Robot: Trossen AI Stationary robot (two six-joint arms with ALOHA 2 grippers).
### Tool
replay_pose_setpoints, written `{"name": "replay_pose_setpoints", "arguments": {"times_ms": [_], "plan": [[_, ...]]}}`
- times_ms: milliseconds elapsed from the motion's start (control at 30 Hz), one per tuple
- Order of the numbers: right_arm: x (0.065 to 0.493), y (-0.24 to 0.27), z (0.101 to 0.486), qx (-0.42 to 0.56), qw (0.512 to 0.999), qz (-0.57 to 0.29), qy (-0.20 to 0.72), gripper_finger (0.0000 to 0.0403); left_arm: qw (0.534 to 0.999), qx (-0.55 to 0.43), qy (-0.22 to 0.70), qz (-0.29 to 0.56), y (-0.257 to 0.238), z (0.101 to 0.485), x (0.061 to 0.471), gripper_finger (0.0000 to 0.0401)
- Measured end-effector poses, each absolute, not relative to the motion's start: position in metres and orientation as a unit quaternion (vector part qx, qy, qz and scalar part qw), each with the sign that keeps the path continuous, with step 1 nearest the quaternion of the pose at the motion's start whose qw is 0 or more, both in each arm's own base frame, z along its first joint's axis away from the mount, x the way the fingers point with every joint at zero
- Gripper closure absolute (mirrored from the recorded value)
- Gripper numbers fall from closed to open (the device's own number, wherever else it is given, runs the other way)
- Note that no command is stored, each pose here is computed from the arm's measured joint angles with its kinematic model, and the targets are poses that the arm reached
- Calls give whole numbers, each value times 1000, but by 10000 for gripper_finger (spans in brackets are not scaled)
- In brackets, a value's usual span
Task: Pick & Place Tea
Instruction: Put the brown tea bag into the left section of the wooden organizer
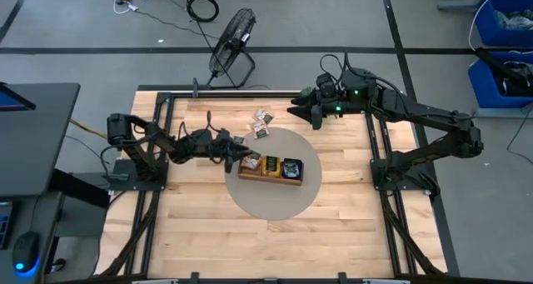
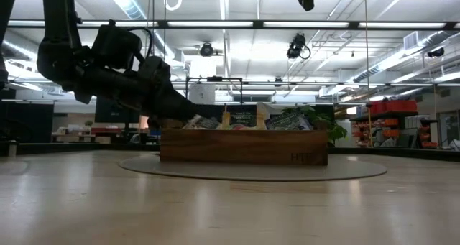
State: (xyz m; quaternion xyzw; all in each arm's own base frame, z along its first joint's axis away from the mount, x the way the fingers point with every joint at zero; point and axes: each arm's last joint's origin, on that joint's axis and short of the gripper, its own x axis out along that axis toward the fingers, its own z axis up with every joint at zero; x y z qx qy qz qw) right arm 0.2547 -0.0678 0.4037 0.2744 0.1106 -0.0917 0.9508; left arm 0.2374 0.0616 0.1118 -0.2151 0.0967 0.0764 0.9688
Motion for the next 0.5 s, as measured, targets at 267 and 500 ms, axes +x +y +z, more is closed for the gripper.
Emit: {"name": "replay_pose_setpoints", "arguments": {"times_ms": [267,500], "plan": [[255,-68,404,269,952,-91,111,146,971,-213,84,75,62,115,239,198],[255,-68,404,269,952,-91,111,146,966,-233,82,76,62,115,239,170]]}}
